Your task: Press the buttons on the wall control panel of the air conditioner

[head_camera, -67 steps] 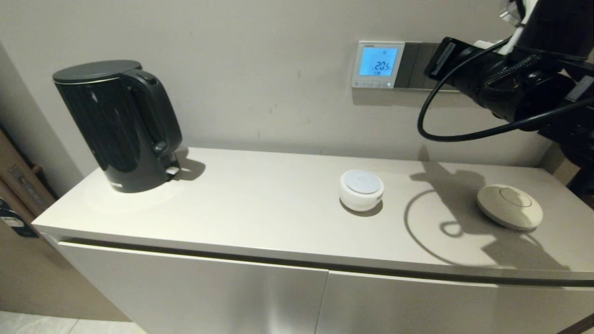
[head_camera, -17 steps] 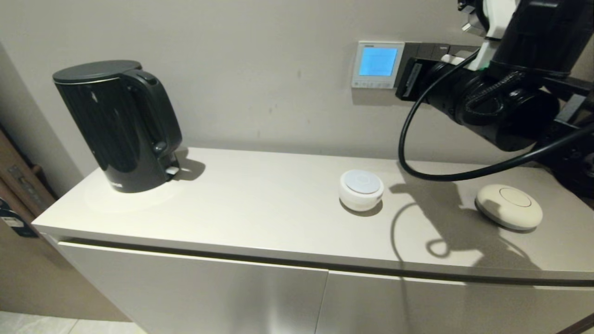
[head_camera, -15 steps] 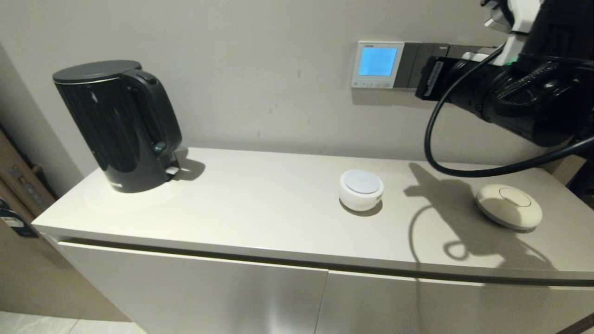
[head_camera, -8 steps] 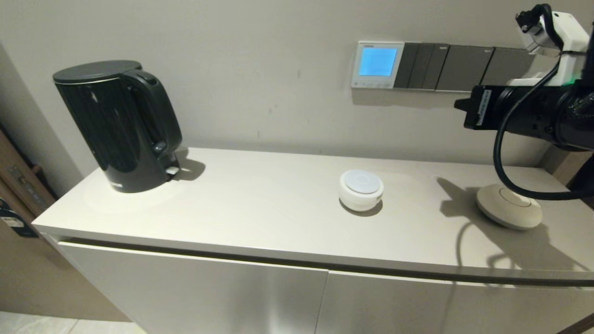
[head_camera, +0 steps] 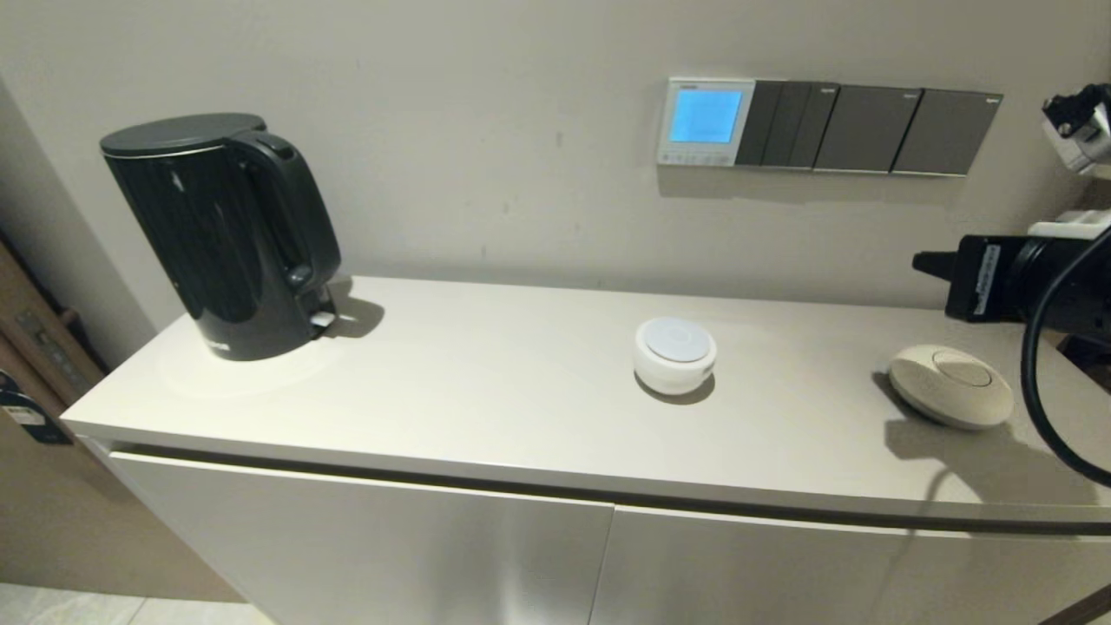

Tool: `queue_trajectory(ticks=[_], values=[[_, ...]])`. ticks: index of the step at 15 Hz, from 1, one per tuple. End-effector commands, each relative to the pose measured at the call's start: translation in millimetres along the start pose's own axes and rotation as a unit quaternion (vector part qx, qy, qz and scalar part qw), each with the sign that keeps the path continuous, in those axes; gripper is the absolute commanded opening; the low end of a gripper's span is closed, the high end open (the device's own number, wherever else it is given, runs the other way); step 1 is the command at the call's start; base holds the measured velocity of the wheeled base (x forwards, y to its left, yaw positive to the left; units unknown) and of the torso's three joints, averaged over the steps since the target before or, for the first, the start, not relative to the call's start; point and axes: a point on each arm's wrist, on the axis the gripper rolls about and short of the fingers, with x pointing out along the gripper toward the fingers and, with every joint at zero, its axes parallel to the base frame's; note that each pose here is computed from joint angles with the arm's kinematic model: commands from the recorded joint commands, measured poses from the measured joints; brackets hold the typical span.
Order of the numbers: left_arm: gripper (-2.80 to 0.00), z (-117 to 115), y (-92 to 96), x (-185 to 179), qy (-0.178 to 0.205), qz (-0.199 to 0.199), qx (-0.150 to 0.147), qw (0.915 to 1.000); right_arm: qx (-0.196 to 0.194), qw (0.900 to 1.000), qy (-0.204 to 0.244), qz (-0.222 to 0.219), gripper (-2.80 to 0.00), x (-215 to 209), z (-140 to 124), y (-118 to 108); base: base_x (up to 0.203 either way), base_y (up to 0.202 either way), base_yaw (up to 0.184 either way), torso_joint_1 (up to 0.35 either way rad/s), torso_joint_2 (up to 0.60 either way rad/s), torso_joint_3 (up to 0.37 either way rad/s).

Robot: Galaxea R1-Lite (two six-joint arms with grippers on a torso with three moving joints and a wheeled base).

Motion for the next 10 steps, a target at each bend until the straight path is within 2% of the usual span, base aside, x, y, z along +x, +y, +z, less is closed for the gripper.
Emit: queue_trajectory(ticks=[1,5,10], values=[[-2.80,0,0.0,0,0.000,0.000,0.000,1.0000,-0.008,0.999,0.034,-0.007,-2.80,-10,-35,-6,0.000,0.000,0.000,0.000,0.00,0.000],[-2.80,0,0.0,0,0.000,0.000,0.000,1.0000,-0.002,0.998,0.062,-0.024,-2.80,-24,-97,-22,0.000,0.000,0.000,0.000,0.00,0.000],[-2.80,0,0.0,0,0.000,0.000,0.000,1.0000,0.009,0.996,0.085,-0.018,-2.80,-60,-147,-37,0.000,0.000,0.000,0.000,0.00,0.000]])
